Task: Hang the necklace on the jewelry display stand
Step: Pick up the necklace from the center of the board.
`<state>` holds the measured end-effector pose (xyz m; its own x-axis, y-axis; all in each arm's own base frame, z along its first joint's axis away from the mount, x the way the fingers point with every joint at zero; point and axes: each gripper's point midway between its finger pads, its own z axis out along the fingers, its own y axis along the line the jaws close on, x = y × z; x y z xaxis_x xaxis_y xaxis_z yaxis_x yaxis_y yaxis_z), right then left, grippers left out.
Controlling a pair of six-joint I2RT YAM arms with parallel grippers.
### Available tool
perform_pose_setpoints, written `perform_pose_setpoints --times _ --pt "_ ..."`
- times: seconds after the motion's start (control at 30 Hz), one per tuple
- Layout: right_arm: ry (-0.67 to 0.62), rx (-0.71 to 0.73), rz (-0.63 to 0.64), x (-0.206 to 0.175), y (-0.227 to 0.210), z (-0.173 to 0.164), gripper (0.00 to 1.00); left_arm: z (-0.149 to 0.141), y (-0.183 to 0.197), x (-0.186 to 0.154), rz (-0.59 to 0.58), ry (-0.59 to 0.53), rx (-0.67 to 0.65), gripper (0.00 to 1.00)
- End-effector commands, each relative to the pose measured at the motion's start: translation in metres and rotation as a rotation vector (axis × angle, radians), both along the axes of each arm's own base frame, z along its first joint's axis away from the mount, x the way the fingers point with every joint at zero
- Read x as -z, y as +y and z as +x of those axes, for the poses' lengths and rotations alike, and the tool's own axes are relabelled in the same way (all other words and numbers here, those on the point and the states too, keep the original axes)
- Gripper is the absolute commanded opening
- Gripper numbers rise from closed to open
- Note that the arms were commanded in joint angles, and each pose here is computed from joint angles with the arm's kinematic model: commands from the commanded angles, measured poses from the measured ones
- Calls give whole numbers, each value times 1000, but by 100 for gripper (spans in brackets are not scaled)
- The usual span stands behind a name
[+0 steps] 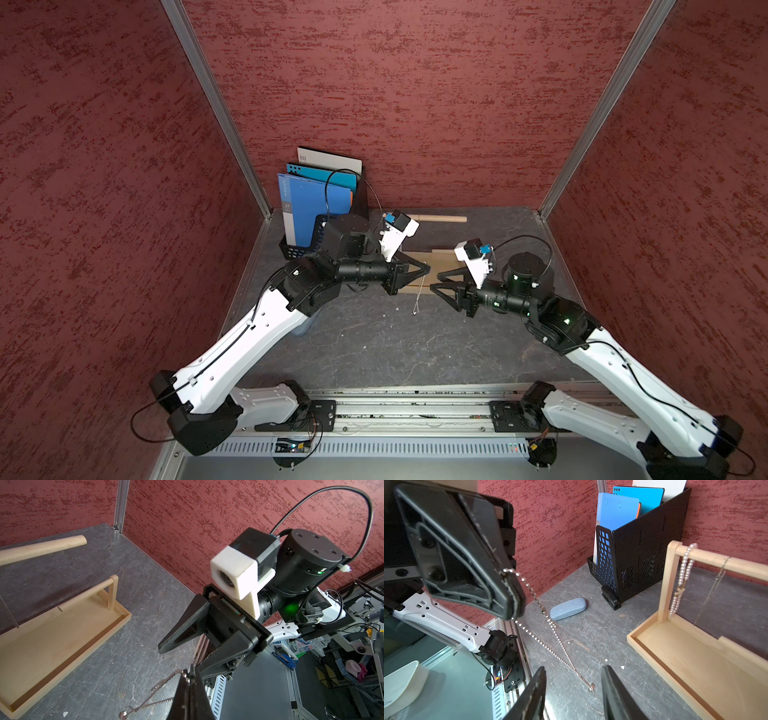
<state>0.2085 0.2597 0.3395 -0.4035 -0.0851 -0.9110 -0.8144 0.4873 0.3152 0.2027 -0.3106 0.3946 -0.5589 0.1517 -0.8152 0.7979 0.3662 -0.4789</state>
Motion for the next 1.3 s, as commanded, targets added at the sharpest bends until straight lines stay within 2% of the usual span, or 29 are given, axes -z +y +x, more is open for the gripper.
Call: perform_pose_setpoints --times 0.0,0.2,0.3,0.47,0.57,0.67,0.77,0.87,0.93,1.03,1.27 --pt "2 -28 44 -8 7 1 44 -5 1 -2 -15 21 19 0" --pt "12 -74 72 -13 21 7 44 -6 -1 -2 -21 35 28 0" --pt "21 -84 58 -8 24 8 40 -6 -1 -3 -20 32 29 0" --pt "30 -78 33 2 24 10 18 -7 1 -3 -16 28 27 0" --pt "14 -73 48 -2 24 11 10 -7 2 -2 -13 30 24 0" --pt "1 -63 59 -6 24 13 2 -6 3 0 -9 35 21 0" --pt "-9 -61 69 -9 24 13 1 -5 4 2 -9 38 17 0" --pt "-2 -75 66 -8 25 12 3 -5 5 2 -8 39 17 0" --pt "13 -74 52 -5 25 12 21 -4 5 2 -10 40 16 0" --pt "18 -66 36 1 20 9 36 -5 4 1 -14 43 23 0" --pt "16 -24 28 10 4 -2 39 -7 4 3 -15 55 32 0"
